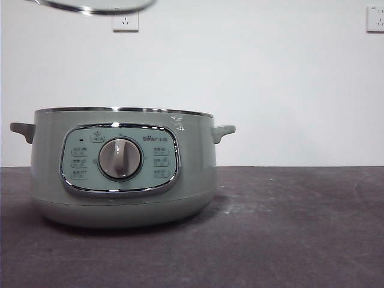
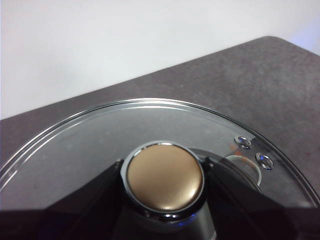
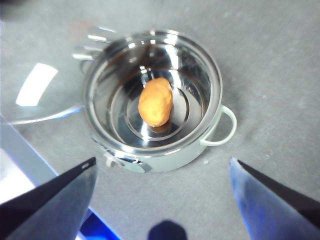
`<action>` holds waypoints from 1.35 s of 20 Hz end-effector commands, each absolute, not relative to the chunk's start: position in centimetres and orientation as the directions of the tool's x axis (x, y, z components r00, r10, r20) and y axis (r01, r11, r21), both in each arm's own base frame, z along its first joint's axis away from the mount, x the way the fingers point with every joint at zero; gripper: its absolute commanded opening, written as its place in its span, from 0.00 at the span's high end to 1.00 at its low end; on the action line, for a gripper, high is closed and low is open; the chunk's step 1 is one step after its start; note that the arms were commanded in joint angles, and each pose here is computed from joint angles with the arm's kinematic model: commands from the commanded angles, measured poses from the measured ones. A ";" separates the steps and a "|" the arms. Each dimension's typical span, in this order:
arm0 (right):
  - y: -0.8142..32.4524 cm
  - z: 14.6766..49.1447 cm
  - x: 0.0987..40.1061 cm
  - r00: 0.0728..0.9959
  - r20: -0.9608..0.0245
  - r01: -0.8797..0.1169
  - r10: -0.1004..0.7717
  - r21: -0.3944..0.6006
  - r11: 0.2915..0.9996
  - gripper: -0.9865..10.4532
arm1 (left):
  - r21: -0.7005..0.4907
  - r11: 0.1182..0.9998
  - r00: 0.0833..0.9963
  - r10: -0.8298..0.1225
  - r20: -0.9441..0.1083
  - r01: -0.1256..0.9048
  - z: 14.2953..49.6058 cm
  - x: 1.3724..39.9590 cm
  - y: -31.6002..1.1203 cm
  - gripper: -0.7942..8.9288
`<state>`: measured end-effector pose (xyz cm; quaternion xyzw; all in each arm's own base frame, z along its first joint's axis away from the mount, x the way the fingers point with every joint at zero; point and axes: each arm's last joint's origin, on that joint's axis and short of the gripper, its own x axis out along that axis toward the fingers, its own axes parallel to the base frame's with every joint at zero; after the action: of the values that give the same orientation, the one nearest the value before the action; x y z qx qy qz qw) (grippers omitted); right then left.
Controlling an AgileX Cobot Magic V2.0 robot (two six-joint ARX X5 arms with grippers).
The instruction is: Pick up the potato,open the lid,put the potato in the pot,close the lid
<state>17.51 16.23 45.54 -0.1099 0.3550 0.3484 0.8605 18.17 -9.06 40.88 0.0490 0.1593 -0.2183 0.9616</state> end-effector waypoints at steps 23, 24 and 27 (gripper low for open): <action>13.6 46.6 15.1 0.587 -0.691 -0.591 0.422 -0.010 0.806 0.53 | -0.052 0.870 0.807 -0.475 -0.352 0.489 33.5 25.1 -14.8 0.93; 13.6 46.6 15.1 0.587 -0.691 -0.591 0.422 -0.010 0.806 0.53 | -0.059 0.871 0.810 -0.476 -0.343 0.487 33.0 25.2 -14.8 0.93; 13.6 46.6 15.1 0.587 -0.691 -0.590 0.422 -0.007 0.808 0.53 | -0.076 0.873 0.813 -0.478 -0.332 0.482 31.4 25.2 -14.8 0.93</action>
<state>15.14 13.55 46.55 -0.1239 0.3527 0.2879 0.8817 25.29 -14.78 30.57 0.0200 0.1997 -0.2494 0.9474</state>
